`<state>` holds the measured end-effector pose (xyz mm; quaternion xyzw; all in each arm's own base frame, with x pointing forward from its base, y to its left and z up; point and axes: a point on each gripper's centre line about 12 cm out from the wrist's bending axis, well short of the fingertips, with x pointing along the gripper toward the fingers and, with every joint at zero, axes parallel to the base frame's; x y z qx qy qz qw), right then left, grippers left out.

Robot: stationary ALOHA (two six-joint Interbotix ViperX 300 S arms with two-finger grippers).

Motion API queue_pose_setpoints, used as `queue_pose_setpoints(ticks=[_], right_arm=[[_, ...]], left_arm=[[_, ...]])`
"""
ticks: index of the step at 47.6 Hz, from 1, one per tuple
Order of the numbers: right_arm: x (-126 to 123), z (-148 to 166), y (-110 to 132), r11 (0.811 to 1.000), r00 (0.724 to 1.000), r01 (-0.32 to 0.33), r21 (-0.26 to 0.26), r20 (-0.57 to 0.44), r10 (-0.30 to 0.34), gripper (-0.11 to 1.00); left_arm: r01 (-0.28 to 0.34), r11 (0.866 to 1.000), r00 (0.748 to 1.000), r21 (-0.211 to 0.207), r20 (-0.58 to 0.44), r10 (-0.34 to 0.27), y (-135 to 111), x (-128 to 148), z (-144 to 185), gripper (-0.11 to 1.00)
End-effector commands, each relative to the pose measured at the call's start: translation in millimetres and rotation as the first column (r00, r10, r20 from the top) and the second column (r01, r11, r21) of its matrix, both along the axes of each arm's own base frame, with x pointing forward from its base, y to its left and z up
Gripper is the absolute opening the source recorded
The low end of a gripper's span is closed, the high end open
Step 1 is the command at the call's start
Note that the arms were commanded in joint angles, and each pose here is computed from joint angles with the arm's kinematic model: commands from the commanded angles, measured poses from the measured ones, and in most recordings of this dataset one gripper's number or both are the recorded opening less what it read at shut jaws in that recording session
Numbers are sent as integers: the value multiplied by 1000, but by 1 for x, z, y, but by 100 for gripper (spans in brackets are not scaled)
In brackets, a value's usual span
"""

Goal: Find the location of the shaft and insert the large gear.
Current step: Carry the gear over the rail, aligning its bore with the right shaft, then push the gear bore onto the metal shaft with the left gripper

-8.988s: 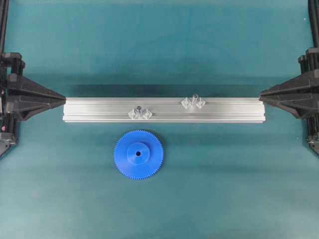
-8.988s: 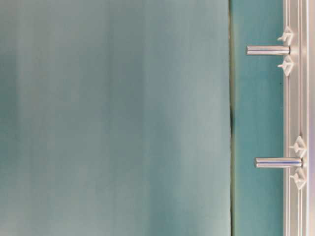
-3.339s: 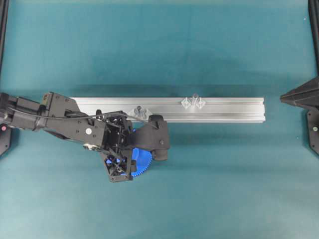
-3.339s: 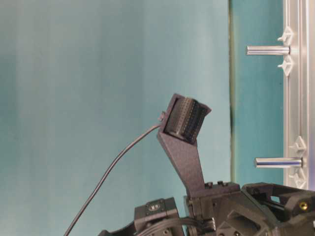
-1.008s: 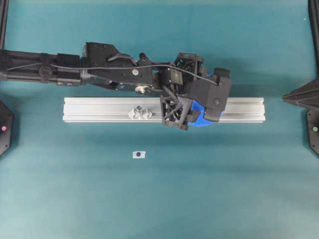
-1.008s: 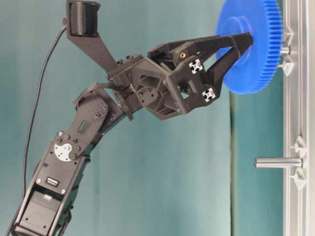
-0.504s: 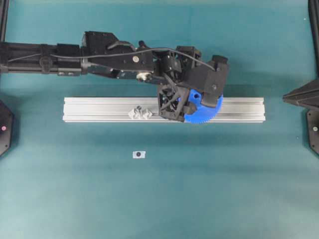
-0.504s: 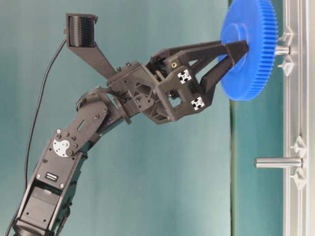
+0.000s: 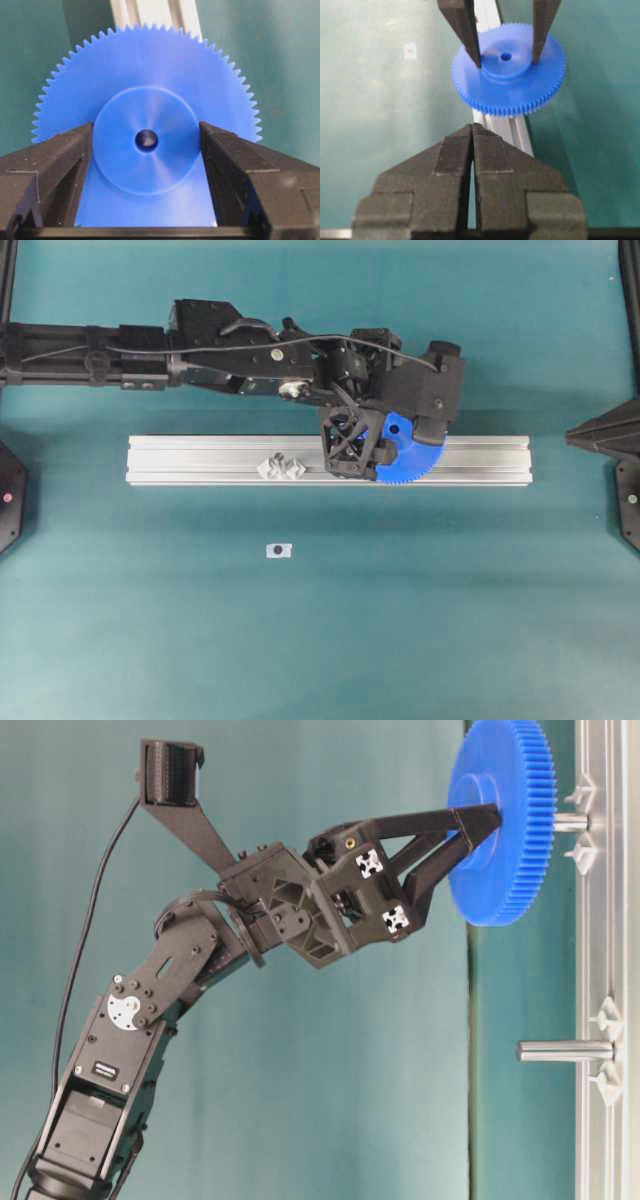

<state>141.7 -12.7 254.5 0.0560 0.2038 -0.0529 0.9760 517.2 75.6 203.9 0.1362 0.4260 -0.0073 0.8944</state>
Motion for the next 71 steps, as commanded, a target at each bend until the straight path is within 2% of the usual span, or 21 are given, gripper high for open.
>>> queue_pose_setpoints(ticks=[1, 24, 26, 30, 32, 47, 55, 62, 71], right_arm=[[2, 4, 0, 1000, 1000, 5, 6, 13, -5, 3], [2, 4, 0, 1000, 1000, 5, 6, 14, -5, 3], [2, 5, 0, 1000, 1000, 5, 6, 14, -5, 3], [2, 4, 0, 1000, 1000, 5, 6, 14, -5, 3], [2, 5, 0, 1000, 1000, 5, 6, 16, -5, 3], [2, 5, 0, 1000, 1000, 5, 6, 16, -5, 3], [2, 6, 0, 1000, 1000, 5, 5, 17, -5, 3], [2, 5, 0, 1000, 1000, 5, 7, 18, -5, 3], [2, 5, 0, 1000, 1000, 5, 6, 16, -5, 3]], left_arm=[[-7, 1000, 999, 7, 42, 6, 3, 4, 17, 72], [-3, 1000, 999, 6, 41, 3, 1, 5, 16, 72], [-2, 1000, 999, 6, 43, 2, 0, 5, 17, 75], [-1, 1000, 999, 6, 47, 1, -1, 5, 19, 89], [0, 1000, 999, 6, 50, 0, -1, 6, 20, 92], [-18, 1000, 995, -4, 95, 18, 0, 12, 37, 90], [-25, 1000, 996, -11, 84, 26, 1, 10, 32, 90], [-18, 1000, 998, -17, 60, 19, -5, 9, 29, 90], [-17, 999, 1000, -46, 15, 18, -21, 8, 18, 89]])
